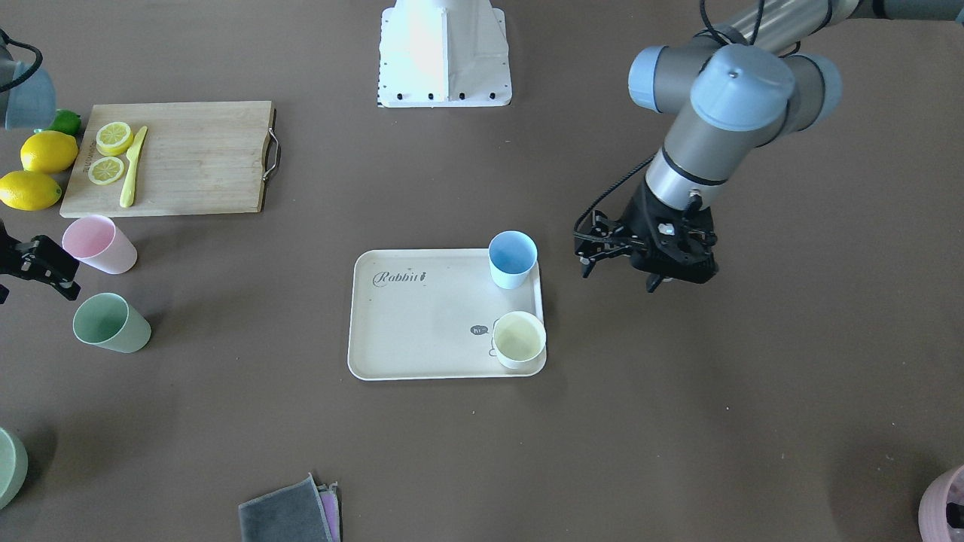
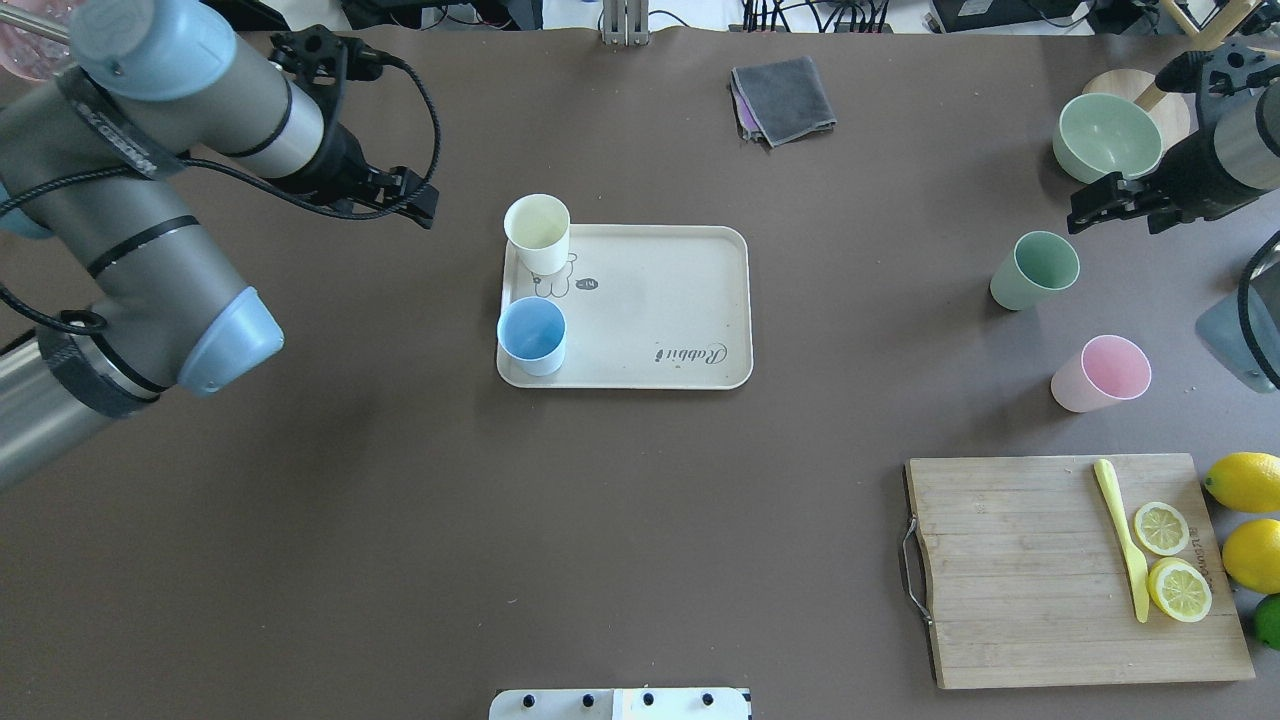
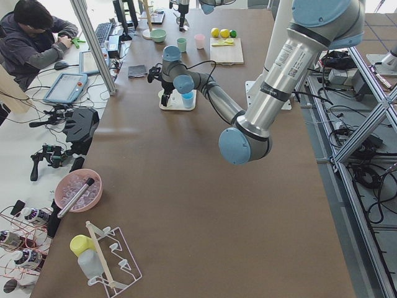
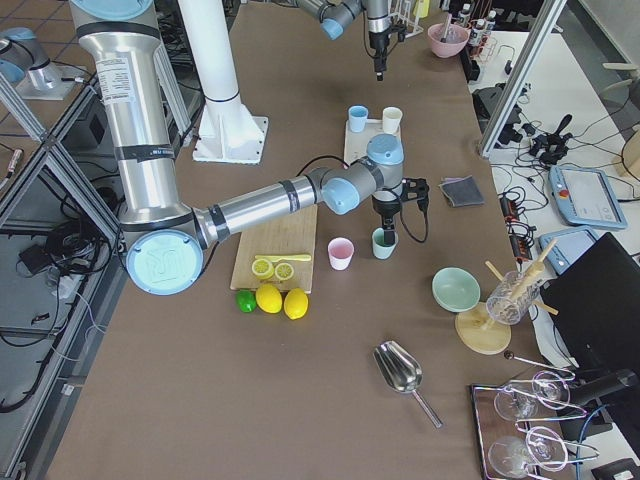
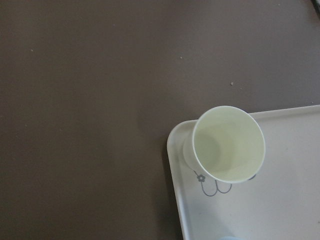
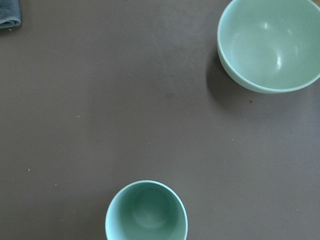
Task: Place all cups on tray
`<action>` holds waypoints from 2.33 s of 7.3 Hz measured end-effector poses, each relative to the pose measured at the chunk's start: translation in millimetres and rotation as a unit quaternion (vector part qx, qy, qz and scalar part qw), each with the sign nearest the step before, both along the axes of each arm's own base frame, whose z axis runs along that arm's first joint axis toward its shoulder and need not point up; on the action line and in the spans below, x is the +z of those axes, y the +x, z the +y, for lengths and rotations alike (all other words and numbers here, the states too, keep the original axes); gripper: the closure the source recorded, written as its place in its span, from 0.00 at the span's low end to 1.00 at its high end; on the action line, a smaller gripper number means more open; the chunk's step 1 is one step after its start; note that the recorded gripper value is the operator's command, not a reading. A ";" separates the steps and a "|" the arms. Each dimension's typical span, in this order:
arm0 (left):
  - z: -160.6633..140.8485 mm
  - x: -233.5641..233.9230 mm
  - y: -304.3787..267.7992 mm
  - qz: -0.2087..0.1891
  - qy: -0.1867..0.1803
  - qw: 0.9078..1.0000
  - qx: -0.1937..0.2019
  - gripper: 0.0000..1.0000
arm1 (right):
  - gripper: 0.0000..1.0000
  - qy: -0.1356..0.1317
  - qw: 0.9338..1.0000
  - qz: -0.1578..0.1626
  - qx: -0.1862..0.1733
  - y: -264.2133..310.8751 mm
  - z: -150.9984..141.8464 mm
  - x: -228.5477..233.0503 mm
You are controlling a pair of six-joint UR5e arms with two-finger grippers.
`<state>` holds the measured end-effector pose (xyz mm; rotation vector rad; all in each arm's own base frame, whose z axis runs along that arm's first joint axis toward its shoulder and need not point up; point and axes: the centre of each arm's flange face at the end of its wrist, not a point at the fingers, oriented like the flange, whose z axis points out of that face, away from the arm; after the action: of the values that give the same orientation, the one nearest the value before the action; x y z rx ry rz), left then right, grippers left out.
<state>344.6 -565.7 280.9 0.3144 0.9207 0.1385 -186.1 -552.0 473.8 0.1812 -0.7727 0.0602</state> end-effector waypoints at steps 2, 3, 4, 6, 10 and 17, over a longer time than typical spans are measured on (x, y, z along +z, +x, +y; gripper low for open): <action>-12.2 31.8 -40.7 -0.019 0.021 0.999 0.016 0.02 | 0.37 -0.006 1.000 0.017 -0.013 -27.6 -7.1 16.6; -14.3 36.3 -46.5 -0.022 0.024 0.999 0.017 0.02 | 0.45 -0.009 1.000 0.024 -0.017 -36.6 -6.6 25.0; -15.5 38.3 -48.6 -0.025 0.026 0.999 0.016 0.02 | 0.59 -0.013 0.999 0.030 -0.020 -41.4 -5.4 32.6; -16.2 39.9 -49.0 -0.027 0.026 0.999 0.015 0.02 | 1.00 -0.018 0.999 0.036 -0.024 -47.4 -1.3 42.0; -16.4 39.6 -49.8 -0.027 0.026 0.999 0.014 0.02 | 1.00 -0.013 0.999 0.029 -0.026 -55.7 -1.7 29.3; -16.6 47.7 -55.5 -0.028 0.024 0.999 0.017 0.02 | 1.00 -0.119 0.987 -0.063 0.090 -213.4 -23.8 -187.3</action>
<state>289.1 -582.3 328.6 0.3389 0.8681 0.2001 -399.5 -575.8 286.5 0.0185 -0.8672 0.3362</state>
